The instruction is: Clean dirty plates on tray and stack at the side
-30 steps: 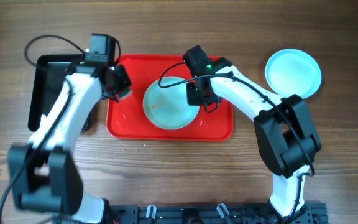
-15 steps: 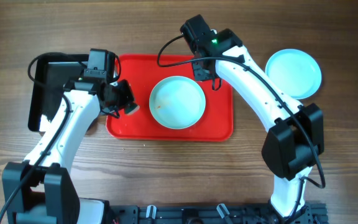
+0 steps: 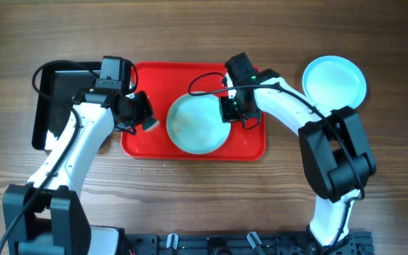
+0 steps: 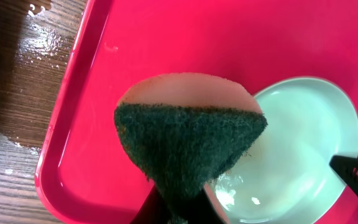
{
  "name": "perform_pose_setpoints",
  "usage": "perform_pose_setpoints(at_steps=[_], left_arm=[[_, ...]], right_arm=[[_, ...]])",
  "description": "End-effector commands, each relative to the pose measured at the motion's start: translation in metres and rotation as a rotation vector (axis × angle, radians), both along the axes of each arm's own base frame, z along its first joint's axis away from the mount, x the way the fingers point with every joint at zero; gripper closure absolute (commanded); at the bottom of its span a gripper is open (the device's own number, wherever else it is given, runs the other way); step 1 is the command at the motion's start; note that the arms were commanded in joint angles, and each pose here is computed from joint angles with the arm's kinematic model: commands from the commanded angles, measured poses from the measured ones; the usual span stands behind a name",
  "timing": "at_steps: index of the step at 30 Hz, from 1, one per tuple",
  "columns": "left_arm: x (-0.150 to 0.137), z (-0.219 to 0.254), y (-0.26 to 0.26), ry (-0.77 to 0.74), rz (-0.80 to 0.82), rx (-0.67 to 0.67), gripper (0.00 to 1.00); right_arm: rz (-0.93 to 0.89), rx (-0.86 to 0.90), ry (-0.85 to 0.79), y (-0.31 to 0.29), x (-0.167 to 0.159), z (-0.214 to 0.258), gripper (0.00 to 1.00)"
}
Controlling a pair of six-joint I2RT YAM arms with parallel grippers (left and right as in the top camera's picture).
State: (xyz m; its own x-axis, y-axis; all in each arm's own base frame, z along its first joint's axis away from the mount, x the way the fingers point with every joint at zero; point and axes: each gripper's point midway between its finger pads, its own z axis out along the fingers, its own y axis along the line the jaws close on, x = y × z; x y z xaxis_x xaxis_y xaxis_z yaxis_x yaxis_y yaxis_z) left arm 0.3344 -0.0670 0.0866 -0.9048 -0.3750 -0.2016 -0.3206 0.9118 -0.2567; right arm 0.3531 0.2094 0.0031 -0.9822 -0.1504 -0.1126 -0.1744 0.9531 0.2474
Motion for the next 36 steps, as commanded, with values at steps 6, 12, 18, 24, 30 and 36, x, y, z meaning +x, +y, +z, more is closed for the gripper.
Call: perform_pose_setpoints(at_steps=[6,12,18,24,30,36], left_arm=[[0.002,-0.001,-0.004,-0.007,-0.007,-0.017,0.96],[0.004,0.01,-0.044,-0.046,-0.149,-0.181,0.96],[-0.007,0.004,-0.088,-0.017,-0.209,-0.204,0.96],[-0.002,-0.011,-0.129,-0.019,-0.202,-0.24,0.96],[0.004,-0.046,-0.124,0.024,-0.181,-0.176,0.96],[-0.002,-0.084,-0.084,0.096,-0.121,0.059,0.96]], right_arm=[[-0.043,-0.33,-0.339,-0.051,0.041,0.087,0.96],[-0.002,-0.567,-0.646,-0.046,0.037,0.166,0.95],[0.015,-0.465,-0.635,-0.013,0.024,0.159,0.96],[-0.025,-0.265,-0.427,0.017,0.002,0.117,0.96],[-0.013,-0.188,-0.195,0.02,-0.01,0.064,0.96],[-0.016,-0.216,-0.179,0.016,-0.01,0.053,0.96]])
